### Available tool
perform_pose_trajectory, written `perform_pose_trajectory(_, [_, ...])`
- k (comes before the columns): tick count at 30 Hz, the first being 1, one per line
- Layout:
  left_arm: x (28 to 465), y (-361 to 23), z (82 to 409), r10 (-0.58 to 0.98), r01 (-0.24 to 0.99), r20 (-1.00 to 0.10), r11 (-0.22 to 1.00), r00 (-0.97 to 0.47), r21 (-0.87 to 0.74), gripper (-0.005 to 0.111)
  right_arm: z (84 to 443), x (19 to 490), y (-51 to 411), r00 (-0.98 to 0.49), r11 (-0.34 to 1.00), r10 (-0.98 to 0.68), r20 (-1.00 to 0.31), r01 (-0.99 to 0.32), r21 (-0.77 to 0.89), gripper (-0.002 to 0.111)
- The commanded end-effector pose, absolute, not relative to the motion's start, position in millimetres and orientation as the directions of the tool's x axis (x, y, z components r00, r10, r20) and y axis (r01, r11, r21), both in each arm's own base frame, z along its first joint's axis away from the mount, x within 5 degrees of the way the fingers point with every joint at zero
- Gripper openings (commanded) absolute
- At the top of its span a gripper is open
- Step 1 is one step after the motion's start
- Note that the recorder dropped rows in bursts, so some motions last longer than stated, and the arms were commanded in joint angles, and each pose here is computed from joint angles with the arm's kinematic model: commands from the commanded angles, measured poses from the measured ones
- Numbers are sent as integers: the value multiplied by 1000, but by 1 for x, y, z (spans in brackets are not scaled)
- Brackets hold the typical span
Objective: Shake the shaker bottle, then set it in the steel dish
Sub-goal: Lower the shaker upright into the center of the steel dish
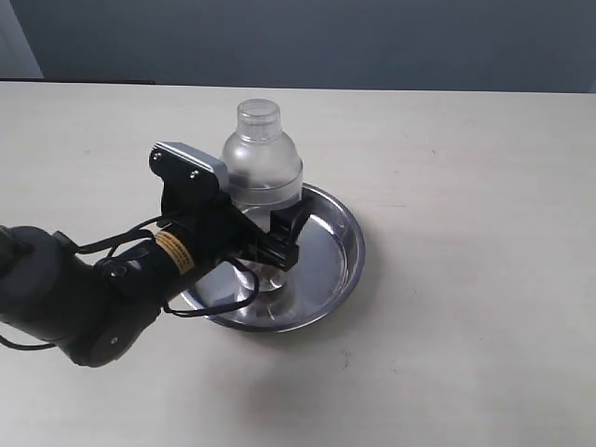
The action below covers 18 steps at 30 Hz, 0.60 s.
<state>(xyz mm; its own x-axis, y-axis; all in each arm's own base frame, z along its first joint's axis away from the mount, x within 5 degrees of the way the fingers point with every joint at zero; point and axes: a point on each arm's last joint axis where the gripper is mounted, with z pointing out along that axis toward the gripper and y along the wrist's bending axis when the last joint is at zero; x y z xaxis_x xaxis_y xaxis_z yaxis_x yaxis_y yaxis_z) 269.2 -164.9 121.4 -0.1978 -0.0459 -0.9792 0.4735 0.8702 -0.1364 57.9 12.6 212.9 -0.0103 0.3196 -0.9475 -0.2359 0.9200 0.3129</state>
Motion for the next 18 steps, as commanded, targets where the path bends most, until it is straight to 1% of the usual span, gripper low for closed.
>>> perform_pose_trajectory(1, [276,-168,126,-63,483,-990,868,-124,-116,0,212,58,12,-7,922,315,-949,-233,308,-1])
perform_pose_trajectory(3, [276,-171,124,-45,502,-992,859,-121,-100,1,212,58,12,-7,922,315,-949,-233,308,-1])
perform_pose_trajectory(5, [277,-171,123,-42,503,-992,859,-121,-98,7,212,58,12,-7,922,315,-949,-233,308,-1])
perform_pose_trajectory(10, [279,-170,122,-30,487,-993,870,-115,-83,39,212,58,12,-7,922,315,-949,-233,308,-1])
perform_pose_trajectory(12, [279,-169,122,-29,484,-993,872,-114,-81,50,212,58,12,-7,922,315,-949,-233,308,-1])
perform_pose_trajectory(18, [278,-171,122,-11,505,-994,861,-105,-63,71,213,58,12,-4,923,316,-949,-229,309,-1])
